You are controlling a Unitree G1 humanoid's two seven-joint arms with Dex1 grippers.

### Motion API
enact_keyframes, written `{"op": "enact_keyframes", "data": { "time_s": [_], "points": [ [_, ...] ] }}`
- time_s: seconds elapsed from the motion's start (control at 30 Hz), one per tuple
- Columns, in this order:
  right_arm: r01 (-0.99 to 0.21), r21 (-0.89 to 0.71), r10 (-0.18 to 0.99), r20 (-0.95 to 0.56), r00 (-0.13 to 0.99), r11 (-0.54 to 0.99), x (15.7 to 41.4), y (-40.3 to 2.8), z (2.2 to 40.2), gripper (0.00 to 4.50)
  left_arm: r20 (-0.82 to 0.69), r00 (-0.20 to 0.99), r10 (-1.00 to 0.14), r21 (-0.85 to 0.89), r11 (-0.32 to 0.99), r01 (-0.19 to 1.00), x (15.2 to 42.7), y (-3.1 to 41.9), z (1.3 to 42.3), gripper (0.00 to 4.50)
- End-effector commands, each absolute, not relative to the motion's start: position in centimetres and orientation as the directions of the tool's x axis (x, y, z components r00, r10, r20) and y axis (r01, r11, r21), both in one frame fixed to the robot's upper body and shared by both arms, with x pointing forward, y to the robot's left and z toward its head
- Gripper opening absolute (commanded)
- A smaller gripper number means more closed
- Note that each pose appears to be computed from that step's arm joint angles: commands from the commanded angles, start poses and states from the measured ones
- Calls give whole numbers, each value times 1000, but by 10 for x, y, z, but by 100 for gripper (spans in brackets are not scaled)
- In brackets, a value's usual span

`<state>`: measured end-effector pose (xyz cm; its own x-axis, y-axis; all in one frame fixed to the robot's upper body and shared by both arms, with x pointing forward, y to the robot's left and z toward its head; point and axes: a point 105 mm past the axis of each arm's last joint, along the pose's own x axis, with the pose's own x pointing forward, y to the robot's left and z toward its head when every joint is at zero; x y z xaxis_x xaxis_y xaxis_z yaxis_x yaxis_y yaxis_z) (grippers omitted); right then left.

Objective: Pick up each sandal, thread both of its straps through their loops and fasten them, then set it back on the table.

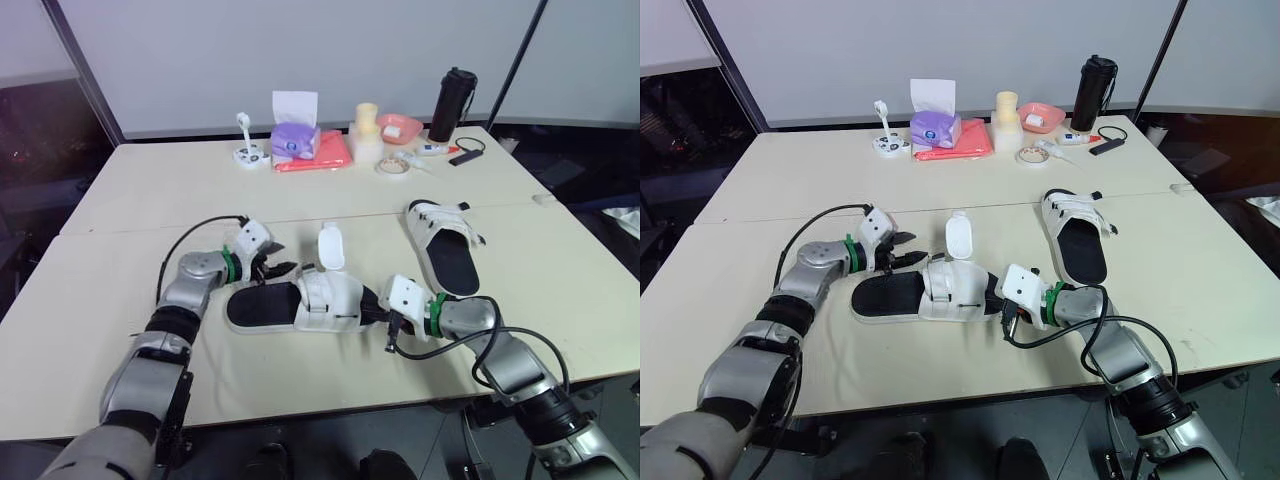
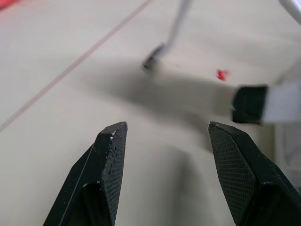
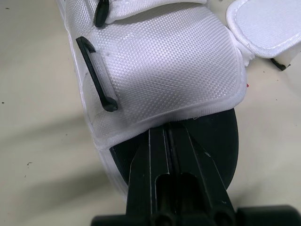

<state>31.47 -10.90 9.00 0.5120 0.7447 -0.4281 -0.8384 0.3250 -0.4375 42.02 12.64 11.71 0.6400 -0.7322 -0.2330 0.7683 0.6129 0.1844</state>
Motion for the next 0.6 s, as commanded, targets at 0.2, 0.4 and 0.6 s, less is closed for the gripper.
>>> {"op": "enact_keyframes", "data": {
  "time_s": [0.2,0.4,0.6],
  "points": [
    [-861,-391,718,-489,495,327,313,-111,69,0,3,522,-853,-291,499,817,420,96,163,282],
    [-858,-392,715,-489,499,331,313,-112,69,0,13,361,-933,-471,312,825,403,69,162,282],
    [-851,-396,709,-484,512,345,314,-113,70,0,-38,303,-952,-484,282,829,397,51,146,282]
  ]
}}
